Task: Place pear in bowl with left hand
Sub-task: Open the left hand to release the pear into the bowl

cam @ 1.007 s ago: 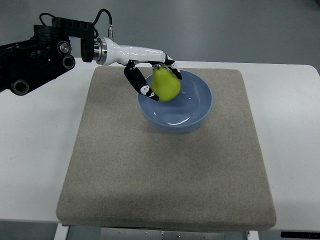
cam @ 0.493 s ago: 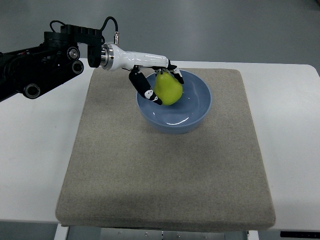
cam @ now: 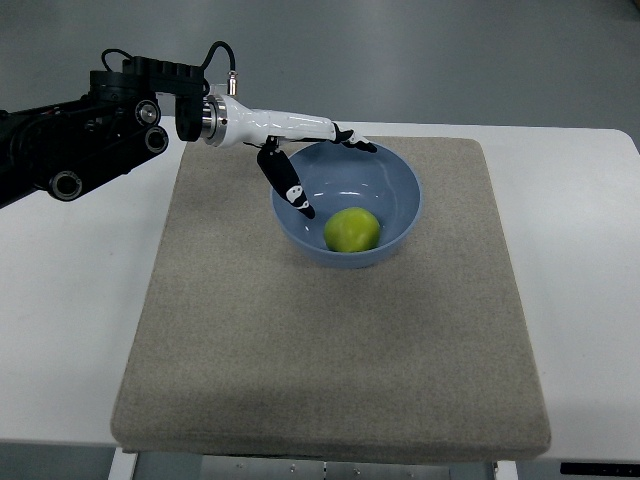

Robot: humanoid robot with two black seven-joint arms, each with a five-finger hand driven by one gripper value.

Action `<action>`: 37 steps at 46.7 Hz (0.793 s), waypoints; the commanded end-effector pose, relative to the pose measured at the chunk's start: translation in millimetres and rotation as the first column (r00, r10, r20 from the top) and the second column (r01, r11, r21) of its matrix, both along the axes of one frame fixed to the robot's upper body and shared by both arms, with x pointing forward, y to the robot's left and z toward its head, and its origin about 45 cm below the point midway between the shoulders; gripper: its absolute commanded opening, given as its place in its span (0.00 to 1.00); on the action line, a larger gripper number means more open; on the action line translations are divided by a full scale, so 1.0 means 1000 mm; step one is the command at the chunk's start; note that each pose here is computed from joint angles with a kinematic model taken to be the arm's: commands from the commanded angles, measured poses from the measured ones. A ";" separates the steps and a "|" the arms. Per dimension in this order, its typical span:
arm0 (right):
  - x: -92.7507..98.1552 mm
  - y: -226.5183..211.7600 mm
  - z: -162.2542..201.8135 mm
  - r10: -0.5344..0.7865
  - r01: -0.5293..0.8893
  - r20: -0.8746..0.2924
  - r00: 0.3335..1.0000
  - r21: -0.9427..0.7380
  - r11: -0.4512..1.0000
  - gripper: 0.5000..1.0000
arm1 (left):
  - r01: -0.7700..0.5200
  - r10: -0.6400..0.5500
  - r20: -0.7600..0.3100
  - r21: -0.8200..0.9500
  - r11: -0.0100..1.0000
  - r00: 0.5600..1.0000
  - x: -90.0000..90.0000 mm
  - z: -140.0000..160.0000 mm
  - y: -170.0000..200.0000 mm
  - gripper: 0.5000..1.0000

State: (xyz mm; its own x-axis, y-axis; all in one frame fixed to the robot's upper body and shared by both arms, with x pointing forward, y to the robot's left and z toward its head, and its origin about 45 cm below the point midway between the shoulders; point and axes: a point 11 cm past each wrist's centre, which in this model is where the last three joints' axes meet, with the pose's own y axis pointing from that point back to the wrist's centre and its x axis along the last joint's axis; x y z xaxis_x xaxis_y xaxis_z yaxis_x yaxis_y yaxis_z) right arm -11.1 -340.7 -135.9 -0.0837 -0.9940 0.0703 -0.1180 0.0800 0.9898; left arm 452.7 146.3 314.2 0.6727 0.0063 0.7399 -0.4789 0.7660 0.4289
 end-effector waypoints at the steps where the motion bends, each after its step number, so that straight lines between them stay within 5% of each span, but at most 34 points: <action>1: 0.000 0.000 0.000 0.000 0.000 0.000 1.000 0.000 1.000 0.85 | -0.030 0.030 -0.013 -0.040 0.999 0.999 0.005 0.006 0.004 0.99; 37: 0.000 0.000 0.000 0.000 0.000 0.000 1.000 0.000 1.000 0.85 | -0.427 0.221 -0.396 -0.568 0.704 0.891 0.033 0.053 0.086 0.99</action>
